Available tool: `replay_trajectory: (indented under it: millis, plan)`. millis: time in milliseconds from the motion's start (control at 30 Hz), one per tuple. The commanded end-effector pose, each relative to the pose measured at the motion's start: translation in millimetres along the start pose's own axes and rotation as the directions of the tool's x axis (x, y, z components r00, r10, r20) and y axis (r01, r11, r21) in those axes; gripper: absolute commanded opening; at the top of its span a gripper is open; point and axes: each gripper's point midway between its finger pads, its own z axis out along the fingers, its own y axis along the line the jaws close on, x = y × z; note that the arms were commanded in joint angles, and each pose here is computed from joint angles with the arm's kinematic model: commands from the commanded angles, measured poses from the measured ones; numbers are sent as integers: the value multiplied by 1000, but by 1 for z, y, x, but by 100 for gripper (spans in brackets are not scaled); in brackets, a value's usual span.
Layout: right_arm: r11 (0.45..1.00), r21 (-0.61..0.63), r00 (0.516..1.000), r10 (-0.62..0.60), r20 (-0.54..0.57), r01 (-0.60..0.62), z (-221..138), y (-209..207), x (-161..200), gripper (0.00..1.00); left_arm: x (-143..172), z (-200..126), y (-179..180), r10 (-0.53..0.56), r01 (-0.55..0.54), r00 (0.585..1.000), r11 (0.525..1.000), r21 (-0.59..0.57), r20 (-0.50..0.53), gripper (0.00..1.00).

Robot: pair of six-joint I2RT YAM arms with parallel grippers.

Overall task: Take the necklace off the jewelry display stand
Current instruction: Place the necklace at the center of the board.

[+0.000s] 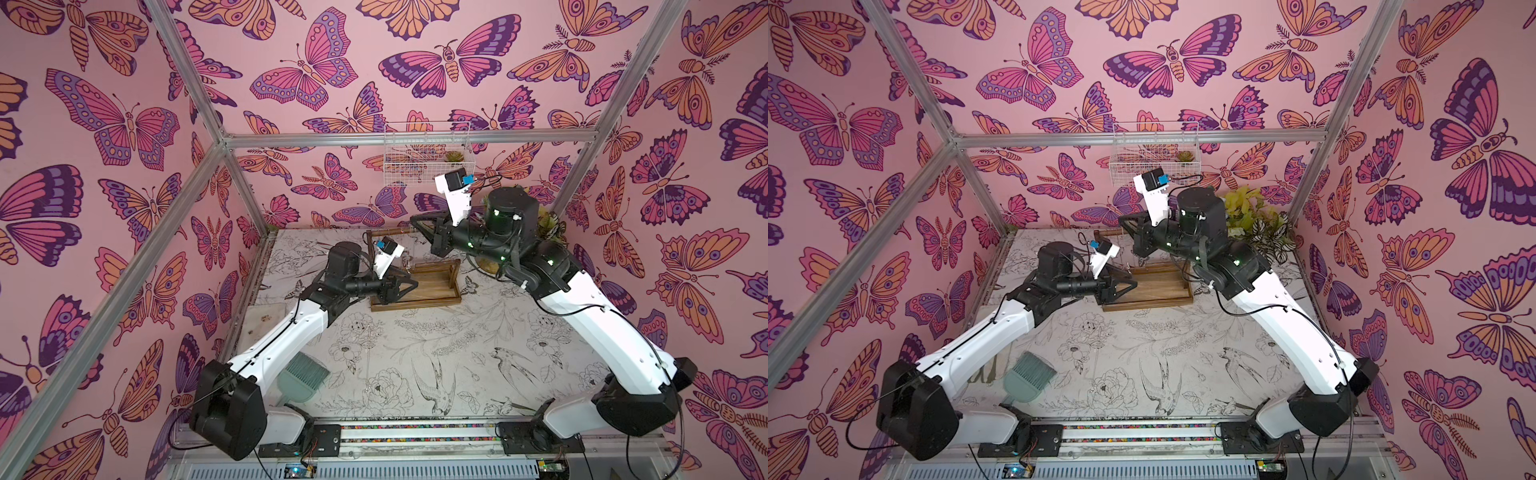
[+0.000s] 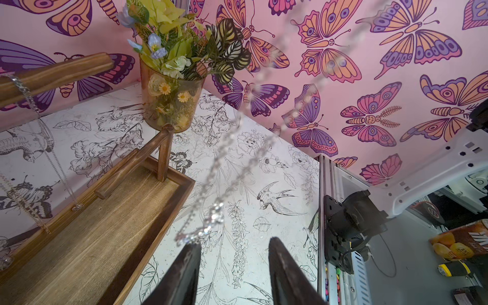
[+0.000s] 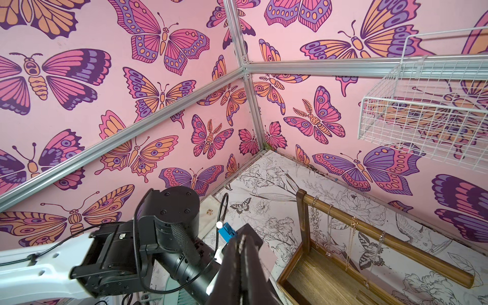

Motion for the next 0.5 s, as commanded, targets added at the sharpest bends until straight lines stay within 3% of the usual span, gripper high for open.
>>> replay_trajectory:
  millis: [0,133,233,467]
  plan:
    - [1000,-5,999,-12,36,12,-1,5,-13,0,-19,-5,-10,59,-59,997,998,12,48,48]
    - [1000,-10,999,-11,38,12,0,6,-15,0,-19,-6,-1,72,-70,996,997,-39,53,58]
    - [1000,-8,999,-12,39,12,-1,6,-16,0,-20,-6,3,89,-85,994,994,-66,61,57]
    - [1000,-4,999,-16,47,16,-3,7,-19,0,-23,-6,2,92,-87,993,994,-59,72,38]
